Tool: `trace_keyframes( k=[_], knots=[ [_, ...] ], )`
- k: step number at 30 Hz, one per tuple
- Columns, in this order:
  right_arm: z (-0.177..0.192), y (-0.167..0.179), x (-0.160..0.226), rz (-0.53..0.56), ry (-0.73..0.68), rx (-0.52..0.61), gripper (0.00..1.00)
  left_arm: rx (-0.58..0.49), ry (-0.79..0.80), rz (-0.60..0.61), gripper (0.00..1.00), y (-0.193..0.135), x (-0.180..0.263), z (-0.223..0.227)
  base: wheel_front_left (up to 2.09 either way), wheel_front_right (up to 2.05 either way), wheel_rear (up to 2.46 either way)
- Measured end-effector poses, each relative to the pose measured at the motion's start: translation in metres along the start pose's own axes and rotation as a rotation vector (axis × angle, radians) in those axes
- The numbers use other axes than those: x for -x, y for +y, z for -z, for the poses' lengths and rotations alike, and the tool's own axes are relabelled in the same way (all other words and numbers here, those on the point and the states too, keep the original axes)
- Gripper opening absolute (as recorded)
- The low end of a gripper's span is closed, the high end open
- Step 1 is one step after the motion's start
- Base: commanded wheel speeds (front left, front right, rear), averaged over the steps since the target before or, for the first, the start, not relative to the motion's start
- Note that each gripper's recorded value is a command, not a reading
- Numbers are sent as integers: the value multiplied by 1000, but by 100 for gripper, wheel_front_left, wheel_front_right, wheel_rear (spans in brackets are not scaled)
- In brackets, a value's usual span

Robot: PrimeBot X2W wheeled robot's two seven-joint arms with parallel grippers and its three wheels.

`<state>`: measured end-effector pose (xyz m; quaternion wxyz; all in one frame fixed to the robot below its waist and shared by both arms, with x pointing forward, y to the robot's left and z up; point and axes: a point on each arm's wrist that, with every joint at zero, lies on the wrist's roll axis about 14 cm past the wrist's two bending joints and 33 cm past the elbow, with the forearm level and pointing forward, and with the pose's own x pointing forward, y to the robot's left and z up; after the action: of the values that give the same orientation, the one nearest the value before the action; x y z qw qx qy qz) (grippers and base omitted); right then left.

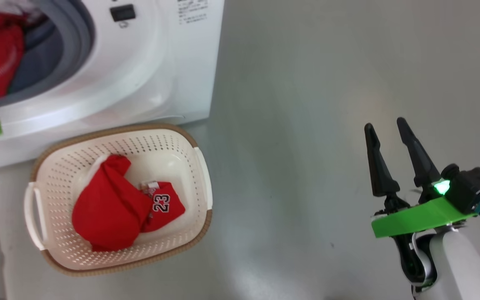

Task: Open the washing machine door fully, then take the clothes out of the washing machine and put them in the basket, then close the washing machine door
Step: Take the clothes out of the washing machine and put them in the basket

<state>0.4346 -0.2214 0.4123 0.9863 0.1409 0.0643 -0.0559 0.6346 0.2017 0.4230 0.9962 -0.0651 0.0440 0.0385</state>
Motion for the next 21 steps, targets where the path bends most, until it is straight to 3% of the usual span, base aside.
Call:
trace_keyframes(
  k=[11, 21],
  knots=[
    [-12, 8, 21, -17, -22, -3, 100, 84, -118, -8, 0, 9, 62, -44, 0, 0, 0],
    [-21, 19, 37, -46, -44, -16, 100, 43, -233, -13, 0, 20, 125, -83, 0, 0, 0]
  ],
)
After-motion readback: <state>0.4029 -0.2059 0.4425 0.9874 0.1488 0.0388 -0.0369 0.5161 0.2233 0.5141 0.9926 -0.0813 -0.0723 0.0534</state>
